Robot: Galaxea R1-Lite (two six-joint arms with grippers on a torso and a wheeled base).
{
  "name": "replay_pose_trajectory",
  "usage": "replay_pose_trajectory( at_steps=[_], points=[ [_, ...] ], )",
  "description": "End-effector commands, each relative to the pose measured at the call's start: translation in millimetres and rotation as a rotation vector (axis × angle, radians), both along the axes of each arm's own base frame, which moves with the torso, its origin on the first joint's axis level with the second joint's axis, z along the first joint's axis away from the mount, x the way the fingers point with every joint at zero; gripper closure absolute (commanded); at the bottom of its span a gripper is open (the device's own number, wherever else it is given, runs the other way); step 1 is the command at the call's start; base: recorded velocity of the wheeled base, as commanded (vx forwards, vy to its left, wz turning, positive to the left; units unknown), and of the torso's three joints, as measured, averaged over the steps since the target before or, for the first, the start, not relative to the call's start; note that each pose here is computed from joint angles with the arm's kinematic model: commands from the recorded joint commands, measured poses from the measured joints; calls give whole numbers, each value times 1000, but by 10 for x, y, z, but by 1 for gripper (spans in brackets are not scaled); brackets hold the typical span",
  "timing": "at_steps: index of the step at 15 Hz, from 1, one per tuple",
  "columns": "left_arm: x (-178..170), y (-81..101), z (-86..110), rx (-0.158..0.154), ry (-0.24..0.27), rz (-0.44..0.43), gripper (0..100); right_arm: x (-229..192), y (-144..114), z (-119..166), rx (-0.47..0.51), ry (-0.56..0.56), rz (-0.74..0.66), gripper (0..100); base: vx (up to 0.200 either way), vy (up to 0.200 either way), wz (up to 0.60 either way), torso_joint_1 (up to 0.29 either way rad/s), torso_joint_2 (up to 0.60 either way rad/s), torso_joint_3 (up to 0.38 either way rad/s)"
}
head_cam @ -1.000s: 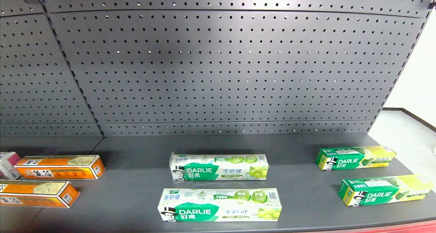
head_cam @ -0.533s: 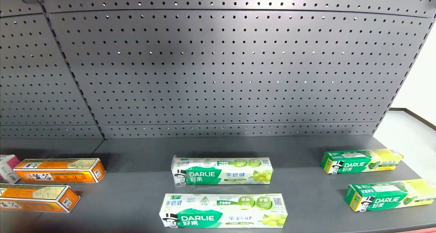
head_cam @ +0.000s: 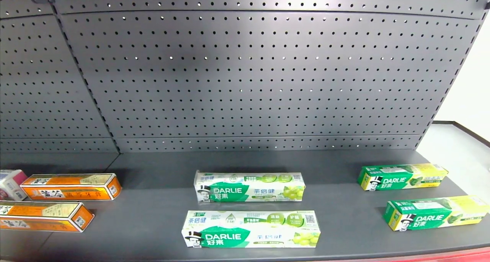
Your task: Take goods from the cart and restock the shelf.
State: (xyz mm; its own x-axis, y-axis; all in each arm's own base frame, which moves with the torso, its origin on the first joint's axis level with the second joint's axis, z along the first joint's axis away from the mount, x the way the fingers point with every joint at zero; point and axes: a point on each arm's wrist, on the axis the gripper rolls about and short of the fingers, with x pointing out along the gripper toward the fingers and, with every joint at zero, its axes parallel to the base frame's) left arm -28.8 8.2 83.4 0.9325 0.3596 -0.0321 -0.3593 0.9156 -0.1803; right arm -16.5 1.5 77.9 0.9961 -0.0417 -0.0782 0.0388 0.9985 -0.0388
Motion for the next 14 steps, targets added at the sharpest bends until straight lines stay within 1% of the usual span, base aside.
replay_pose_trajectory(
  at_steps=[1, 5, 8, 14],
  points=[
    [0, 0, -1, 1, 1, 0, 0, 1, 0, 0, 1, 1, 0, 0, 0, 0, 0, 0, 0, 0],
    [0, 0, -1, 2, 2, 0, 0, 1, 0, 0, 1, 1, 0, 0, 0, 0, 0, 0, 0, 0],
    [0, 0, -1, 2, 2, -1, 0, 1, 0, 0, 1, 1, 0, 0, 0, 200, 0, 2, 4, 2],
    [0, 0, -1, 5, 3, -1, 0, 1, 0, 0, -1, 2, 1, 0, 0, 0, 0, 0, 0, 0]
  ],
)
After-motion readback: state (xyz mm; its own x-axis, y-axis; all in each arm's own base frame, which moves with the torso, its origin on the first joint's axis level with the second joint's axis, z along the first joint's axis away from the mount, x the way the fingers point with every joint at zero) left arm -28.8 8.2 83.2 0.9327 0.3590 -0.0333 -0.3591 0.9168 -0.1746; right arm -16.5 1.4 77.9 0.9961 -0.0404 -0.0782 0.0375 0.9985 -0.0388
